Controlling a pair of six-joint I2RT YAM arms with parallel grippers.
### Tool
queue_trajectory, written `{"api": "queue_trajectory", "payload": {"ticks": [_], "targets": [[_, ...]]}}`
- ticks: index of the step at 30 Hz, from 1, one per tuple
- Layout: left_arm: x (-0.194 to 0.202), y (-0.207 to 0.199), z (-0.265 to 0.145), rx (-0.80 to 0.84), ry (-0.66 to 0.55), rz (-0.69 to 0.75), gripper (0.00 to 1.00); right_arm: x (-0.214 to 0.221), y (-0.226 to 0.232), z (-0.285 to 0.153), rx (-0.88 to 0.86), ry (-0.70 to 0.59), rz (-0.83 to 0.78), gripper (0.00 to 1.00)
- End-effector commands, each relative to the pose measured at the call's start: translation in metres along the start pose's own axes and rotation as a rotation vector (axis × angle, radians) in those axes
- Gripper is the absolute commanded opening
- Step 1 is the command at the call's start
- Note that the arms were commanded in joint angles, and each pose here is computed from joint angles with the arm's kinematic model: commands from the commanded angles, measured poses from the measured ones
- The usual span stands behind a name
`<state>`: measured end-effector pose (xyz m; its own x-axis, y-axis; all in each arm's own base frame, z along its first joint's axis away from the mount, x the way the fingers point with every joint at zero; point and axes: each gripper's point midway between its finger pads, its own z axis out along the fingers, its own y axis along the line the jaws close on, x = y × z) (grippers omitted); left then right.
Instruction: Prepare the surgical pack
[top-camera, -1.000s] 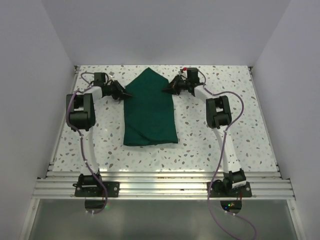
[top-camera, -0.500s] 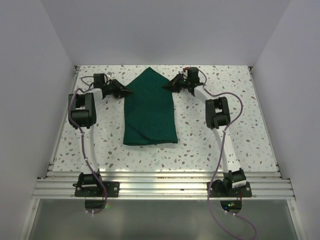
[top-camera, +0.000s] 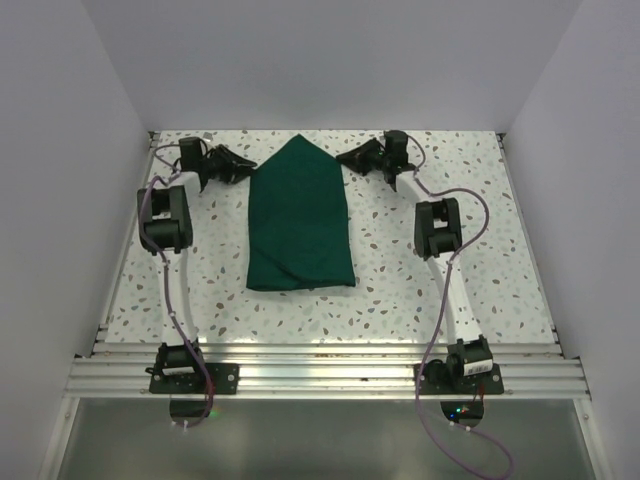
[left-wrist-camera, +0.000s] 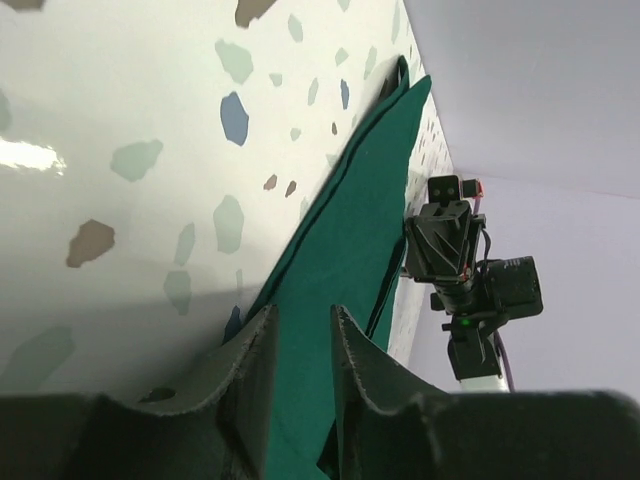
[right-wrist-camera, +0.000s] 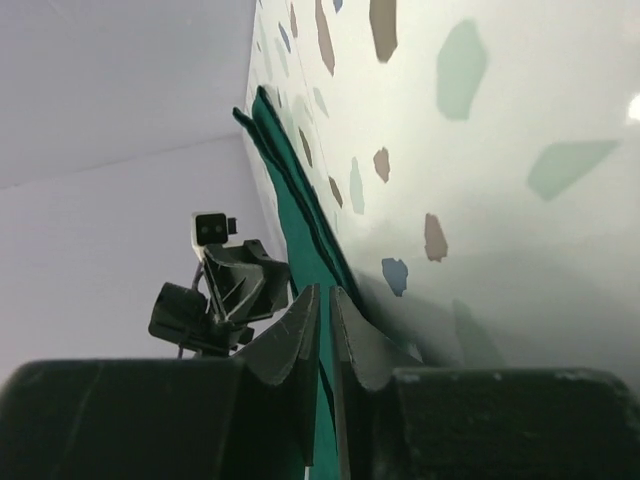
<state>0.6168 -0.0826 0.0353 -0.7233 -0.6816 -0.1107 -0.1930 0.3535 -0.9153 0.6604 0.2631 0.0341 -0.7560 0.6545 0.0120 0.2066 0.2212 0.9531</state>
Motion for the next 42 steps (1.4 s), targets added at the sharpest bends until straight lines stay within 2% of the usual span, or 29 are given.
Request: {"api": "queue_trajectory", "payload": {"ticks": [1, 4, 6, 7, 9, 10, 11, 16, 18, 23, 26, 31, 37, 42], "targets": [[-0.027, -0.019, -0.016, 0.025, -0.054, 0.072, 0.33, -0.024, 0.004, -0.013, 0.011, -0.055, -0.024, 0.13], [-0.024, -0.035, -0.035, -0.016, -0.049, 0.150, 0.34, -0.024, 0.024, -0.028, 0.009, -0.034, -0.076, 0.17], [-0.019, -0.041, -0.052, -0.114, -0.053, 0.158, 0.33, -0.016, 0.022, -0.038, 0.047, 0.006, -0.083, 0.18], [-0.020, -0.037, -0.059, -0.163, -0.069, 0.213, 0.33, -0.011, 0.036, -0.049, 0.061, 0.023, -0.134, 0.20], [-0.007, -0.048, -0.080, -0.201, -0.065, 0.252, 0.33, 0.001, 0.035, -0.060, 0.095, 0.065, -0.173, 0.21], [-0.002, -0.048, -0.087, -0.213, -0.060, 0.287, 0.33, 0.005, 0.059, -0.073, 0.077, 0.072, -0.262, 0.22], [0.007, -0.054, -0.098, -0.212, -0.054, 0.303, 0.33, 0.015, 0.045, -0.081, 0.128, 0.101, -0.244, 0.23], [0.043, -0.052, -0.121, -0.237, 0.021, 0.348, 0.33, 0.046, 0.051, -0.120, 0.165, 0.169, -0.366, 0.26], [0.055, -0.051, -0.125, -0.222, 0.047, 0.353, 0.33, 0.065, 0.050, -0.131, 0.153, 0.219, -0.359, 0.25], [0.090, -0.040, -0.111, -0.127, 0.154, 0.298, 0.29, 0.106, 0.044, -0.125, 0.078, 0.346, -0.333, 0.24], [0.109, -0.030, -0.099, -0.132, 0.202, 0.283, 0.25, 0.126, 0.031, -0.117, 0.079, 0.403, -0.299, 0.18], [0.124, -0.008, -0.091, -0.181, 0.207, 0.248, 0.24, 0.128, 0.004, -0.110, 0.109, 0.403, -0.282, 0.16], [0.119, 0.021, -0.078, -0.231, 0.201, 0.182, 0.20, 0.121, -0.031, -0.098, 0.193, 0.406, -0.256, 0.13], [0.130, 0.052, -0.073, -0.293, 0.253, 0.099, 0.18, 0.126, -0.058, -0.102, 0.260, 0.426, -0.238, 0.11]]}}
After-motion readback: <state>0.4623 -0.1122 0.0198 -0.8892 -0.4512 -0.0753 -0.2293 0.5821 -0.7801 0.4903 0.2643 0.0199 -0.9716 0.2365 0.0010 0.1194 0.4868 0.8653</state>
